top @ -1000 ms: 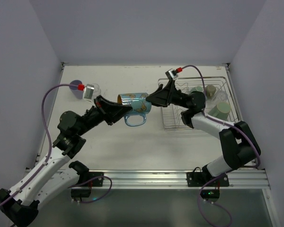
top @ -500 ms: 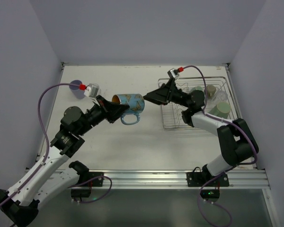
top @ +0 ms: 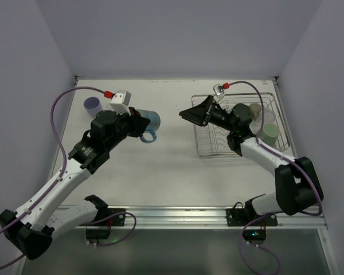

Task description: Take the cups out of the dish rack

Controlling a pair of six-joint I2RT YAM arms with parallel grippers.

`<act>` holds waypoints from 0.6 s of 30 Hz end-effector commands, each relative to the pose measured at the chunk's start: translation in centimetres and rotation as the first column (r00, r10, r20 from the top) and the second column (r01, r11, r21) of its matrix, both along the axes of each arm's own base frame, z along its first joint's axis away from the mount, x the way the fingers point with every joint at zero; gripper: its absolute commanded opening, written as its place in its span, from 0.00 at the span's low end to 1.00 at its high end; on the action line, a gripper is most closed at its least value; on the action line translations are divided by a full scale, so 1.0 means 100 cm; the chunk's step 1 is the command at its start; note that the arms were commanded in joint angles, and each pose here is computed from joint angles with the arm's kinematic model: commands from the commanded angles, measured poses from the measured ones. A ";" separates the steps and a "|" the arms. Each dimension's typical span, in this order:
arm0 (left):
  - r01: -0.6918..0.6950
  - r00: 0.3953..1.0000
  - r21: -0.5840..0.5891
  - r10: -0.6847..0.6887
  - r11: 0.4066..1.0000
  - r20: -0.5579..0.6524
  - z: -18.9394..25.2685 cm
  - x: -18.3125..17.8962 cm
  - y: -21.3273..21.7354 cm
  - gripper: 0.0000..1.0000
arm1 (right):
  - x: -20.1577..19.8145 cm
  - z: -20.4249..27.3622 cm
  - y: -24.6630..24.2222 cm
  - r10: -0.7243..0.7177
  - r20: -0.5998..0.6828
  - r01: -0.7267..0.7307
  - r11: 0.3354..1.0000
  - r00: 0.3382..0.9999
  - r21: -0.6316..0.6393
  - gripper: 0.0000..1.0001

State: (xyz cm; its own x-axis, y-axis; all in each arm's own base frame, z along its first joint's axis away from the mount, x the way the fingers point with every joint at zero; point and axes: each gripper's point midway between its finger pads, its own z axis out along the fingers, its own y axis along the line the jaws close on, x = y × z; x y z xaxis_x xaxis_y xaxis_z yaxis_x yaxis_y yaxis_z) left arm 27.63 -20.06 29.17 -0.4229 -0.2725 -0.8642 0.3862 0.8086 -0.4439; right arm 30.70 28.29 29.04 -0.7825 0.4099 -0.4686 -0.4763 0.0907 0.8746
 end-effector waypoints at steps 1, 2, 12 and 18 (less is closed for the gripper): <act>-0.100 0.984 0.006 0.098 0.995 0.147 0.055 0.030 0.007 0.00 | 0.006 -0.004 -0.017 -0.130 0.094 0.142 0.981 0.987 -0.131 0.99; -0.124 0.985 0.053 0.116 0.991 0.127 0.046 0.043 0.006 0.00 | 0.008 -0.012 -0.022 -0.163 0.096 0.178 0.968 0.982 -0.176 0.99; -0.249 0.967 0.324 0.251 0.913 0.036 -0.001 0.141 0.004 0.00 | -0.025 -0.024 -0.059 -0.265 0.189 0.314 0.894 0.946 -0.319 0.99; -0.275 0.949 0.391 0.313 0.878 -0.035 -0.042 0.194 0.019 0.00 | -0.044 -0.027 -0.074 -0.278 0.243 0.351 0.870 0.929 -0.347 0.99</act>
State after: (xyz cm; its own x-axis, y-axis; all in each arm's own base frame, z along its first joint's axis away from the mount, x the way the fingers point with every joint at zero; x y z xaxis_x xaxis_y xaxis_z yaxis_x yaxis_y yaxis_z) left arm 43.51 -19.67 20.65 -0.5777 -0.0323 -0.8156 0.1180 0.9854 -0.1226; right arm 26.50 21.93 26.99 -0.5677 0.4056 -0.7164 -0.5115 0.5081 0.6930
